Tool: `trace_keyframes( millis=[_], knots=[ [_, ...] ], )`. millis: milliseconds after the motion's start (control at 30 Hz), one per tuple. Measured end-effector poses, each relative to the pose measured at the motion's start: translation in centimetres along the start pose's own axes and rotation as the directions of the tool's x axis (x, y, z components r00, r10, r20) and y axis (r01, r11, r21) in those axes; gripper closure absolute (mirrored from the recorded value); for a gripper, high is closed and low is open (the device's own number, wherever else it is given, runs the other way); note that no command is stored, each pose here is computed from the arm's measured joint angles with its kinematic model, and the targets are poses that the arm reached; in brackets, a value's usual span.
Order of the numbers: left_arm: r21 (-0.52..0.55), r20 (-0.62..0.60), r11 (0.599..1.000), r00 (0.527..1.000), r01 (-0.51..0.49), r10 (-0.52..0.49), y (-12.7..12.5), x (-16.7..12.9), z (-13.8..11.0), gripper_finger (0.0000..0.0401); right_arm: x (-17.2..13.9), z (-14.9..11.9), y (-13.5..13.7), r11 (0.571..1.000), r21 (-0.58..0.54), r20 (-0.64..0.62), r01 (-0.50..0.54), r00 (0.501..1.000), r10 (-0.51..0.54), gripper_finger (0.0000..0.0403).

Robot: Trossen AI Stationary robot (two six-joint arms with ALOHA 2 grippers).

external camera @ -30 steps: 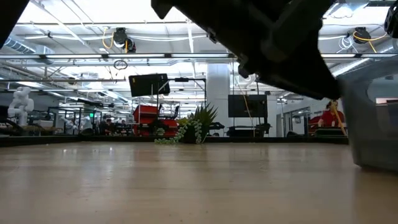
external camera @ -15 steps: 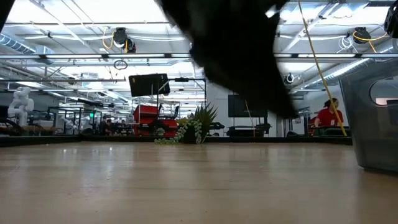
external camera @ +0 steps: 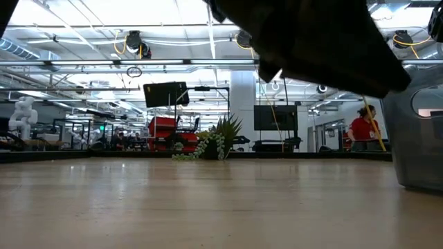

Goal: Nest measuring cups in basket
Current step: Adjust the black transparent bin on the table

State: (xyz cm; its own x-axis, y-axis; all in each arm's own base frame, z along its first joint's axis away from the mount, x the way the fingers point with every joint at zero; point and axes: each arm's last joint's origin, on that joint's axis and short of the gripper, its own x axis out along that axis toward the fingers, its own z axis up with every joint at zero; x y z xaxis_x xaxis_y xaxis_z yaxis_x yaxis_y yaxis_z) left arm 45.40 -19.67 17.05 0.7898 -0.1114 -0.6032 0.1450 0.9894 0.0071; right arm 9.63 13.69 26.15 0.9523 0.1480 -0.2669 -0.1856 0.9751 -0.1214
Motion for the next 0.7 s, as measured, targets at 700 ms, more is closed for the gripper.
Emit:
trace_keyframes(
  millis=[700],
  knots=[
    [0.044,0.106,0.999,0.994,-0.018,0.013,4.9,1.9,1.0,0.0308,0.0,0.0,-0.3,0.994,-0.02,0.016,0.104,0.995,-0.103,0.0229]
  ],
)
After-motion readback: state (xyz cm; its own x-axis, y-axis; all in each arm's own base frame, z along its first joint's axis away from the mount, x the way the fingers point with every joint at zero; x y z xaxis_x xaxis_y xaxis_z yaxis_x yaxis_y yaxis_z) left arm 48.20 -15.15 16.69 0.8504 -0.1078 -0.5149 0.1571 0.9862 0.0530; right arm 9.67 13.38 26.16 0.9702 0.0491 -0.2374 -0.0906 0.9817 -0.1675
